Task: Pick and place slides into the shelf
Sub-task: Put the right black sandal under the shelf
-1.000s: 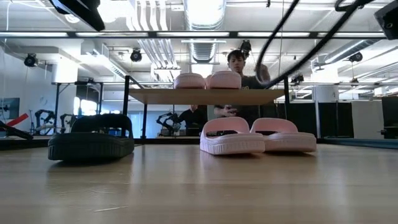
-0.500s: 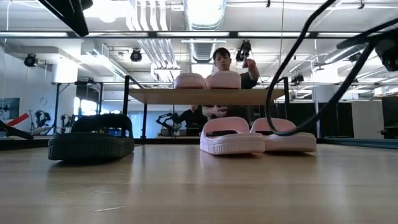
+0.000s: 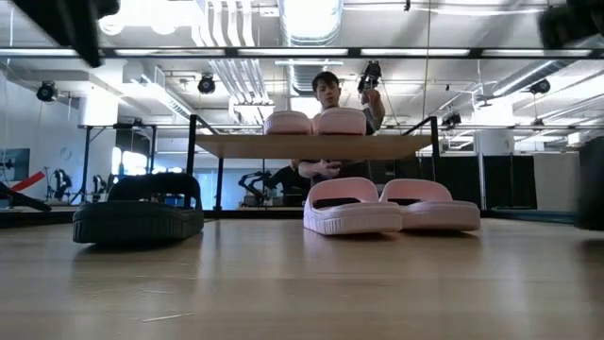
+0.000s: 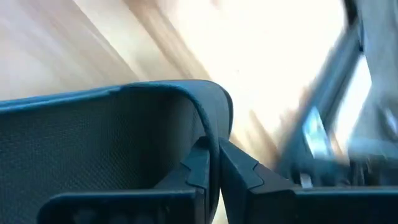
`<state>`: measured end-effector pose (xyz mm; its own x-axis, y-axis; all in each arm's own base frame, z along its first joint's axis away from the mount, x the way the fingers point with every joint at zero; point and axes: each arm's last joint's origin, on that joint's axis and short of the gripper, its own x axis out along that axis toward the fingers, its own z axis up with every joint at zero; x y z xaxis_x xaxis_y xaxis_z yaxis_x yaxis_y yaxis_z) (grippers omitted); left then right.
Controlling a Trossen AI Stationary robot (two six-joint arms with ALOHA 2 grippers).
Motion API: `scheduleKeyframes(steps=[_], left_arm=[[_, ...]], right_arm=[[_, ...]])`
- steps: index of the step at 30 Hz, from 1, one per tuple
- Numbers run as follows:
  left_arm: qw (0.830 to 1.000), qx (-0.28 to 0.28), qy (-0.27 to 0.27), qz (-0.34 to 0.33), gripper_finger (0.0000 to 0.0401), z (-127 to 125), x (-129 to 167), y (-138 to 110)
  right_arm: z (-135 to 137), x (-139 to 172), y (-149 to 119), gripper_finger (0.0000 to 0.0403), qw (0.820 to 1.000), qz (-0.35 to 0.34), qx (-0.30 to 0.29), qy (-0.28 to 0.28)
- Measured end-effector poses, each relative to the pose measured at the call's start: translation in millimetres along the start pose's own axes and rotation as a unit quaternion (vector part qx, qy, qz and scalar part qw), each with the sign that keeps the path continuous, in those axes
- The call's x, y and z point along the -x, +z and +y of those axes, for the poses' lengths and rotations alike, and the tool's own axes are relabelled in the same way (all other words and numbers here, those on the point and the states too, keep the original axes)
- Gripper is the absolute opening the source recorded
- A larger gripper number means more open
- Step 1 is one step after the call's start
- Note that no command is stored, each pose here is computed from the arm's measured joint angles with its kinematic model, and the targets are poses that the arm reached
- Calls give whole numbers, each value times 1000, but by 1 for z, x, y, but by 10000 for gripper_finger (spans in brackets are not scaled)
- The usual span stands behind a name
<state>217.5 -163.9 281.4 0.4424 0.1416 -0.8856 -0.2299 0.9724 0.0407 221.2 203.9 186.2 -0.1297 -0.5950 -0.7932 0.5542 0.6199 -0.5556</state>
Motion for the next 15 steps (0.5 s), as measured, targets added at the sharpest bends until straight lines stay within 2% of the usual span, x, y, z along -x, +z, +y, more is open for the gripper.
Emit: scheduleKeyframes(steps=[4,9,12,15], left_arm=[[999,6,35,34,191,1,6,-18],[998,35,43,16,191,-8,14,-34],[997,64,49,6,191,-11,14,-43],[995,88,54,4,191,-12,11,-52]], right_arm=[[3,35,21,14,989,-121,51,68],[18,69,54,14,945,-235,141,176],[25,71,78,14,926,-272,176,196],[24,64,105,13,918,-289,190,192]])
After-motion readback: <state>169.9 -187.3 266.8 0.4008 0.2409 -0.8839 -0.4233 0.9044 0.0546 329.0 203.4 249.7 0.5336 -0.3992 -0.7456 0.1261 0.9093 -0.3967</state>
